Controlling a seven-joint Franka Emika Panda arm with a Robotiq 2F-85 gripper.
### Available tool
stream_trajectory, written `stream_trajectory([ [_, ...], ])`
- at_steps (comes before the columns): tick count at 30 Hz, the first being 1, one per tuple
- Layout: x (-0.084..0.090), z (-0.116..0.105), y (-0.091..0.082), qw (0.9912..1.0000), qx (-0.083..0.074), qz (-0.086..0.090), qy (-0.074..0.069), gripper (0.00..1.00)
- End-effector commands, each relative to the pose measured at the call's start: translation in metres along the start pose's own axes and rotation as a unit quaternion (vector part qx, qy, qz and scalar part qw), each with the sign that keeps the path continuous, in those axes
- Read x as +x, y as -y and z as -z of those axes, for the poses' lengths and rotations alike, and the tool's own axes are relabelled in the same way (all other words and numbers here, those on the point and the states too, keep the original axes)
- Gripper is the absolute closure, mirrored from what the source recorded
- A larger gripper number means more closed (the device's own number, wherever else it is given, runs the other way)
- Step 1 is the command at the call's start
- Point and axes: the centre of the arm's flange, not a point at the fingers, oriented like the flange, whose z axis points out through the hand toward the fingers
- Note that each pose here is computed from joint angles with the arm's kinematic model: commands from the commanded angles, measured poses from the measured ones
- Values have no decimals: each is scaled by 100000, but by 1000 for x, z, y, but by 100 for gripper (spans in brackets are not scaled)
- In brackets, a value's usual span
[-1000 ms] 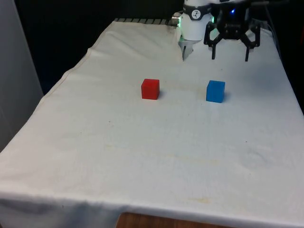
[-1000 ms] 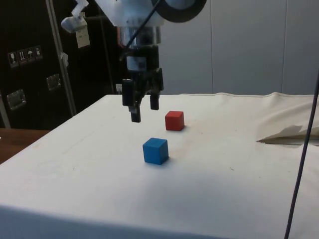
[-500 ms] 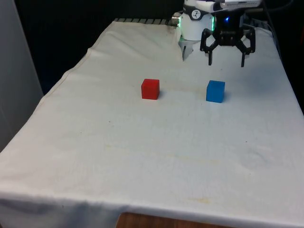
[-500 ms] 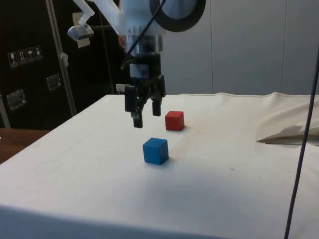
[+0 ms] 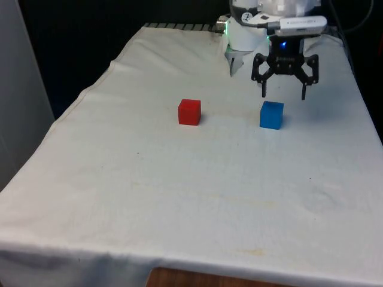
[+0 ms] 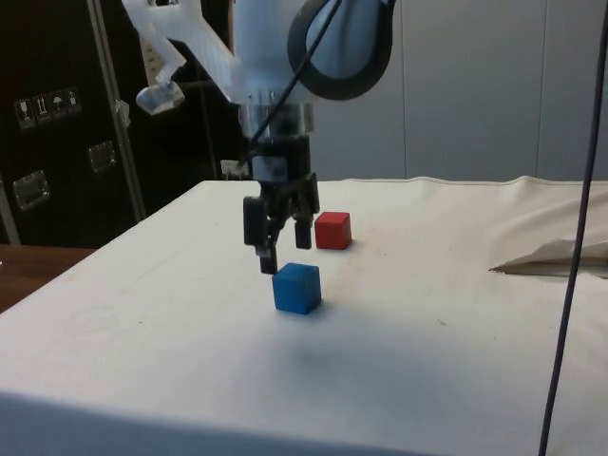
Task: Stack the two cubes.
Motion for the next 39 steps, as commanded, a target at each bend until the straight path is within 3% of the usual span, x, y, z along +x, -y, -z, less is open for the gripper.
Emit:
stream_trajectory([
  [1,0,-3,0,100000,-3,26,50,0],
  [12,2,-30,-1,99996,-102,-186,847,0],
  [24,2,-36,-8,99985,-578,-377,1569,0],
  [37,4,-28,-3,99973,-1417,-391,1782,0],
  [38,4,-30,-3,99981,-751,-154,1789,0],
  [39,4,-26,-3,99972,-1518,-455,1746,0],
])
